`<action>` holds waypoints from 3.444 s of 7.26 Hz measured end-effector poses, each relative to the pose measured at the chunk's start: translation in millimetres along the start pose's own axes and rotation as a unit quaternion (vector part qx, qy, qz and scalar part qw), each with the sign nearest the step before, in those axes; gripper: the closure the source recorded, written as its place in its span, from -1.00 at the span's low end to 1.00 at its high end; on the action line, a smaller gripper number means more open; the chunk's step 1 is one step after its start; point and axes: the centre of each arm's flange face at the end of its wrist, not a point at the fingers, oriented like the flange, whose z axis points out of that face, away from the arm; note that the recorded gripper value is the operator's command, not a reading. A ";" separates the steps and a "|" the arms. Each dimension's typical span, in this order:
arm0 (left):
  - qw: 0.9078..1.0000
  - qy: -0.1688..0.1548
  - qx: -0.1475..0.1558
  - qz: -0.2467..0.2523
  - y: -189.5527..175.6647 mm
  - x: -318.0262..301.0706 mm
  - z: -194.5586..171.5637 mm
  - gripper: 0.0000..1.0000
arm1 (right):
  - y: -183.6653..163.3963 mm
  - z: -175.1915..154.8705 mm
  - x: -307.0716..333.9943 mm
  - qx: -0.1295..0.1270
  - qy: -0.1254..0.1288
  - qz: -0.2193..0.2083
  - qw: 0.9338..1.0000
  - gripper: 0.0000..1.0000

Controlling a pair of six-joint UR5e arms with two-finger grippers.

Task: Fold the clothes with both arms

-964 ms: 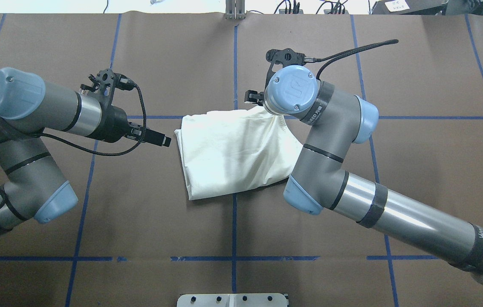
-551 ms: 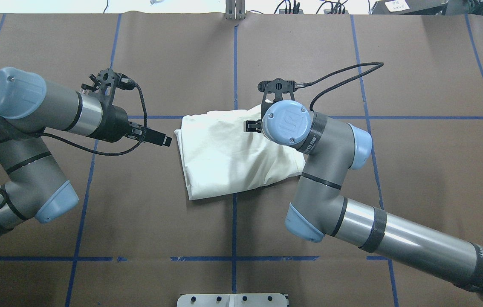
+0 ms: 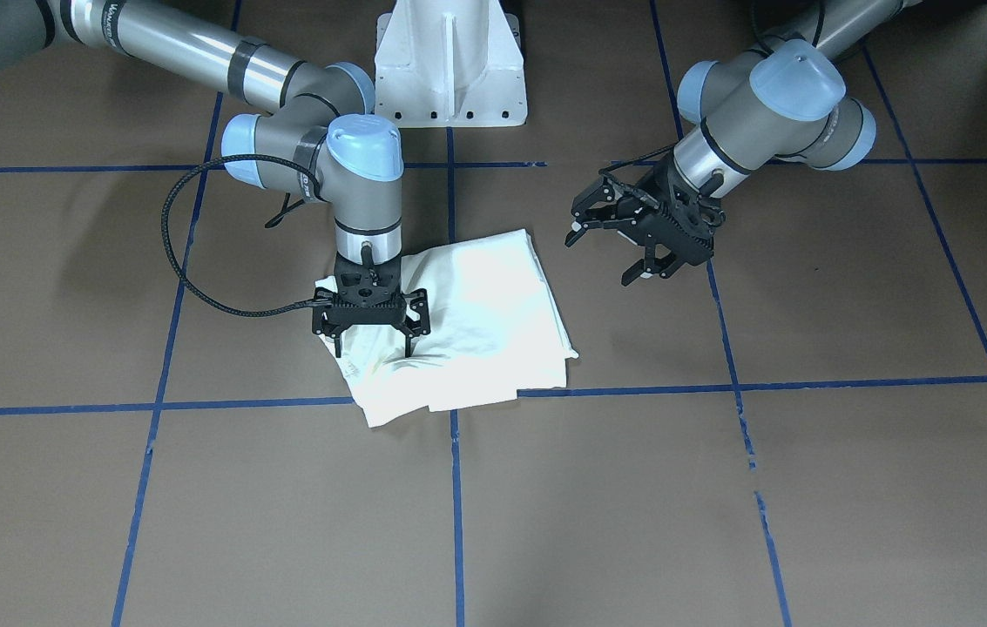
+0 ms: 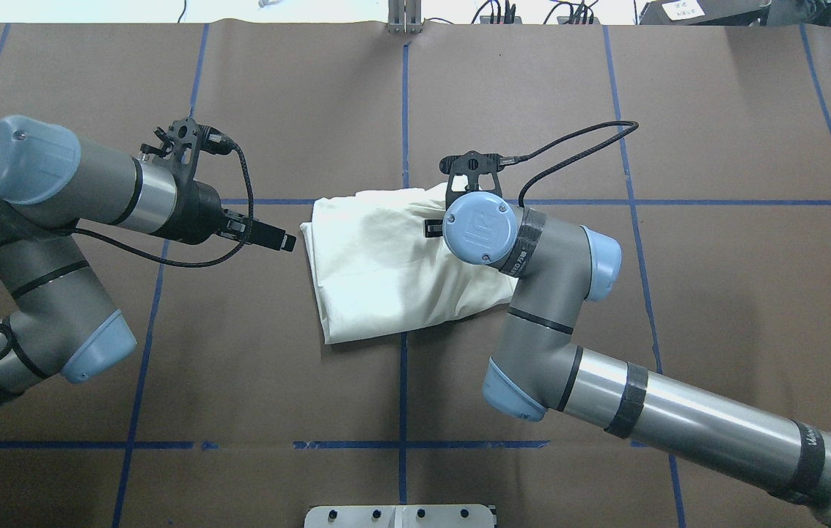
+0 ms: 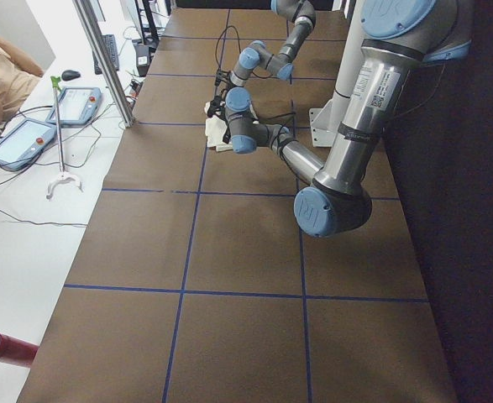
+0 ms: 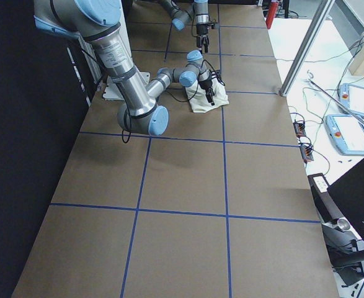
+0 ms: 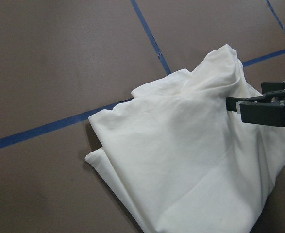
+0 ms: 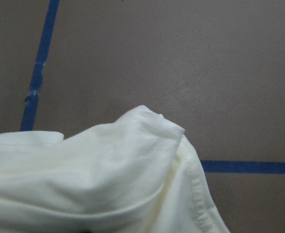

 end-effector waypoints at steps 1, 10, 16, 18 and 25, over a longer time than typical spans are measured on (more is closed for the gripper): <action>1.000 0.000 0.000 0.000 0.0 0.0 -0.1 -1.00 | 3.0 4.7 -1.1 0.001 0.005 -0.002 1.000 -1.00; 1.000 0.000 0.000 -0.001 -0.3 0.4 0.0 -1.00 | -51.1 -4.9 -2.3 0.018 0.005 -0.010 1.000 -1.00; 1.000 -0.001 -0.001 -0.002 1.6 -1.7 -0.4 -1.00 | -17.3 5.6 -11.8 -0.002 0.006 -0.025 1.000 -1.00; 1.000 -0.001 0.000 -0.001 1.4 -1.2 -0.7 -1.00 | -59.0 -4.4 7.2 -0.023 -0.009 -0.007 1.000 -1.00; 0.992 -0.119 0.020 0.025 -58.1 -77.6 -62.3 -1.00 | -188.7 -80.3 268.8 -0.130 0.008 -0.098 0.987 -1.00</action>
